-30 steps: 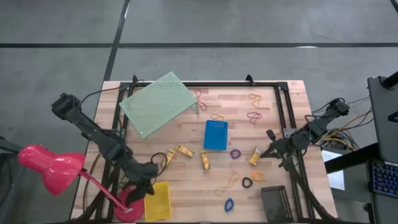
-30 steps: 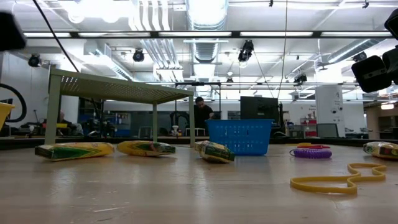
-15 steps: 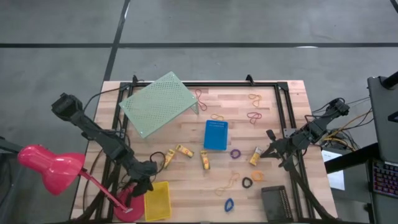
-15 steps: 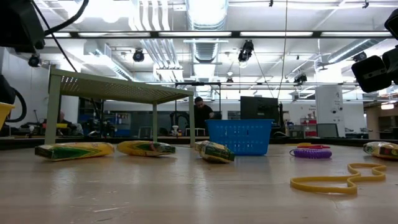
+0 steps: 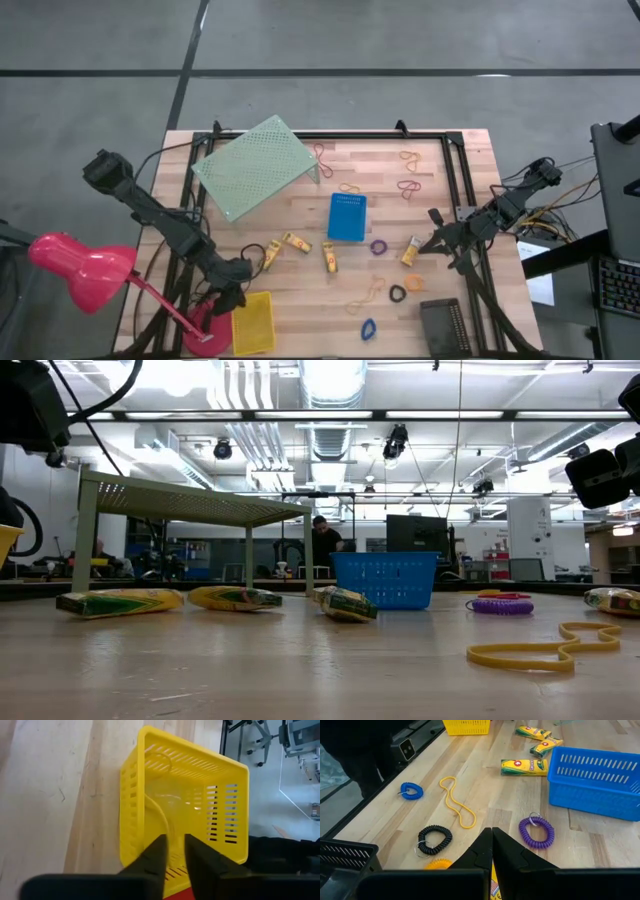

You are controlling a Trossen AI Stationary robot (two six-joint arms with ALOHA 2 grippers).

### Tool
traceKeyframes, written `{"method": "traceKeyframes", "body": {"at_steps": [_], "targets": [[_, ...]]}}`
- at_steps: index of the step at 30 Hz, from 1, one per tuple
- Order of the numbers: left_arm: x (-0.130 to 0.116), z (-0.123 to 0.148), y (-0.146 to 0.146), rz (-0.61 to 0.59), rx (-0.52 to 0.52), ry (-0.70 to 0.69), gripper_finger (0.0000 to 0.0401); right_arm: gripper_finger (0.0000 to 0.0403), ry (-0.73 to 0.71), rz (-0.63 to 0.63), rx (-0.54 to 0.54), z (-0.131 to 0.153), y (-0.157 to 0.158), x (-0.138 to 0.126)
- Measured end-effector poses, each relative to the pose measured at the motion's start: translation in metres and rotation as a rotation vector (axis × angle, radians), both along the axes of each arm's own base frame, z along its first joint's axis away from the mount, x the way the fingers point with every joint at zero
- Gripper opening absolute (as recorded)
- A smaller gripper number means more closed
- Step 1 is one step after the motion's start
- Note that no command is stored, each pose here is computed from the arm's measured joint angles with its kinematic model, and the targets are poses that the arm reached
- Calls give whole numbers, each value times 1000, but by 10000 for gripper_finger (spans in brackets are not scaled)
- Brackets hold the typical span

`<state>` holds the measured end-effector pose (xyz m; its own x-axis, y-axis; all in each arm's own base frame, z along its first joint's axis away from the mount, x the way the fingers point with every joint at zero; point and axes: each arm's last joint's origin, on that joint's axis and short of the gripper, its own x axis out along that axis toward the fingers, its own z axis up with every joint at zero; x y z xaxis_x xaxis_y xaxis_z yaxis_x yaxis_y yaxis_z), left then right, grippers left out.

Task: Pick & Place Office Desk Supplies
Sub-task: Put the yellow rubber band into the yellow basket

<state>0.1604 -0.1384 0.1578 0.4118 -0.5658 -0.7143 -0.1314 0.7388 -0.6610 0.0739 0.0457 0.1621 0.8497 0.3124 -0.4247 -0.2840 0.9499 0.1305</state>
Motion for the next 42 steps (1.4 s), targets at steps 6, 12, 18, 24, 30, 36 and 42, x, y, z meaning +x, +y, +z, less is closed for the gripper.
{"method": "traceKeyframes", "body": {"at_steps": [6, 12, 18, 24, 30, 36, 42], "targets": [[1, 1, -1, 2, -15, -16, 169, 8, 0, 0, 0, 0, 0, 0], [3, 6, -3, -10, -26, -32, 227, 8, 0, 0, 0, 0, 0, 0], [11, 22, -8, -61, -14, -131, 243, 8, 0, 0, 0, 0, 0, 0], [23, 48, -15, -89, 62, -316, 233, 8, 0, 0, 0, 0, 0, 0], [34, 76, -19, -142, 198, -538, 224, 8, 0, 0, 0, 0, 0, 0], [41, 118, -20, -184, 254, -745, 218, 8, 0, 0, 0, 0, 0, 0], [39, 163, 5, -119, 280, -925, 218, 8, 0, 0, 0, 0, 0, 0]]}}
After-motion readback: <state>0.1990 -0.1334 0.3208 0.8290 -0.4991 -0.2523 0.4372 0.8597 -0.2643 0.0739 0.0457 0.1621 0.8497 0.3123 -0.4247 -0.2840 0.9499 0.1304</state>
